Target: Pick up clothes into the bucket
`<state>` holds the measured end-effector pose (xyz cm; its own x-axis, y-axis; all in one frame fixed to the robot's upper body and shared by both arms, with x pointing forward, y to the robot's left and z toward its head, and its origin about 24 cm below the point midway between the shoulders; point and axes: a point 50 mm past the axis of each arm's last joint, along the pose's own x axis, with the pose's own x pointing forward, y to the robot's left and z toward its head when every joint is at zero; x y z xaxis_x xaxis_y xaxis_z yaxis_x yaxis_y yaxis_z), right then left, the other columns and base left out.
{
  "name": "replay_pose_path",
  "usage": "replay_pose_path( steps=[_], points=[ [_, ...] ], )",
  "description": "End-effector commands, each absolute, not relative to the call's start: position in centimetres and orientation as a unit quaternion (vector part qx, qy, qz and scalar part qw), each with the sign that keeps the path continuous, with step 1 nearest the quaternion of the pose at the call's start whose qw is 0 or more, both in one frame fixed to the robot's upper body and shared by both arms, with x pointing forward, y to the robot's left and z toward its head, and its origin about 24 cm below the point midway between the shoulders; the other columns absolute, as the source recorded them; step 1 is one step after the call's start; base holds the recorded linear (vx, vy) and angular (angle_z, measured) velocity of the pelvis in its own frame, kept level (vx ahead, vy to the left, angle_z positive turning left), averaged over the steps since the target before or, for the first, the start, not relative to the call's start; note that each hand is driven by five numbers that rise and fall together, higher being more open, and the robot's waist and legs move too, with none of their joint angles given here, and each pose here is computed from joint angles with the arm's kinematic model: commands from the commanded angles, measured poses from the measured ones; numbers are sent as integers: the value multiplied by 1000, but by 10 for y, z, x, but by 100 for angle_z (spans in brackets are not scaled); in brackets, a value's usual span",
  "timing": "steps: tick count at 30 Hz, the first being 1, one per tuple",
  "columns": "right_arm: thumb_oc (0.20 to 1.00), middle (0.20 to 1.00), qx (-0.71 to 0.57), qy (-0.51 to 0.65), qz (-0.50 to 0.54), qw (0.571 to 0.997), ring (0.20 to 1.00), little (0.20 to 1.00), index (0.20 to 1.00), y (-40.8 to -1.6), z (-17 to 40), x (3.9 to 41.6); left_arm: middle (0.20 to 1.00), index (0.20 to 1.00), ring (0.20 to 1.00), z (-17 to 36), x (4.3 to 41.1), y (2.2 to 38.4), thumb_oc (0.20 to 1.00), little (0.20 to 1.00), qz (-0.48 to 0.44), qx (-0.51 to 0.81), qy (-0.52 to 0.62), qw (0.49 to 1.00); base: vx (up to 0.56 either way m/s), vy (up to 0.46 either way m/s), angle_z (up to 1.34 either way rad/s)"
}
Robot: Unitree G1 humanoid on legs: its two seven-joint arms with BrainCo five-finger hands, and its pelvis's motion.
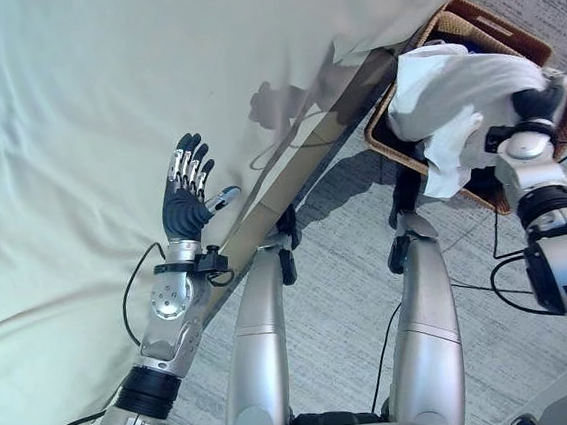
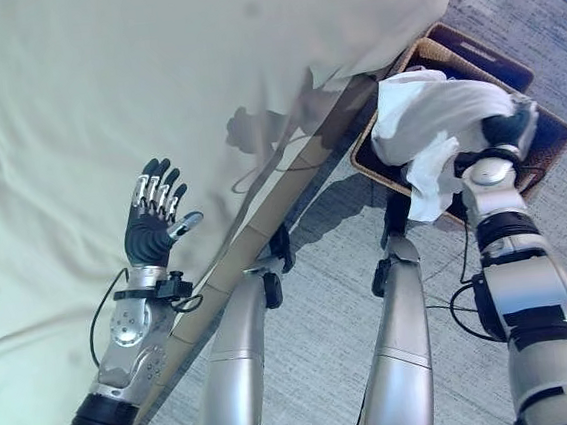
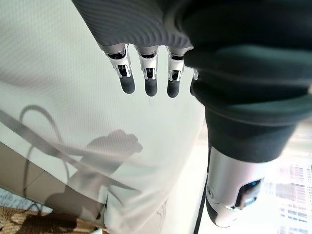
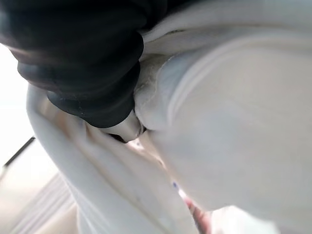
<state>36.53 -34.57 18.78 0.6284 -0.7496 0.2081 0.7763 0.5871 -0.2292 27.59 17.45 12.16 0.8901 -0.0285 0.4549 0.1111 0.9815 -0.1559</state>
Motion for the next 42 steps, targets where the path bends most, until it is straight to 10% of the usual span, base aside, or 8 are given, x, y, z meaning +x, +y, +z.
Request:
replay_pose_path(
  steps=[1,23,36,38,41,42],
  points=[
    [200,200,-163,-55,-466,868,200,200,200,-366,204,354,1000,1000,1000,144,260,178,1000,1000,-30,-116,-297,947,0,0,0],
    [200,200,-446,-33,-249,859,200,200,200,-280,169,393,1000,1000,1000,151,263,183,1000,1000,-15,-126,-320,939,0,-1,0],
    [200,200,-341,12,-332,879,200,200,200,-299,161,386,1000,1000,1000,158,265,180,1000,1000,-16,-127,-330,935,0,0,0],
    [426,426,-317,22,-348,882,426,426,426,-306,157,382,1000,1000,1000,157,265,180,1000,1000,-17,-126,-328,936,0,0,0],
    [545,545,-305,28,-356,883,545,545,545,-312,155,379,1000,1000,1000,155,265,180,1000,1000,-19,-125,-322,938,0,0,0],
    [802,802,-297,27,-361,883,802,802,802,-314,155,378,1000,1000,1000,155,266,181,1000,1000,-18,-124,-322,939,0,0,0]
  ],
)
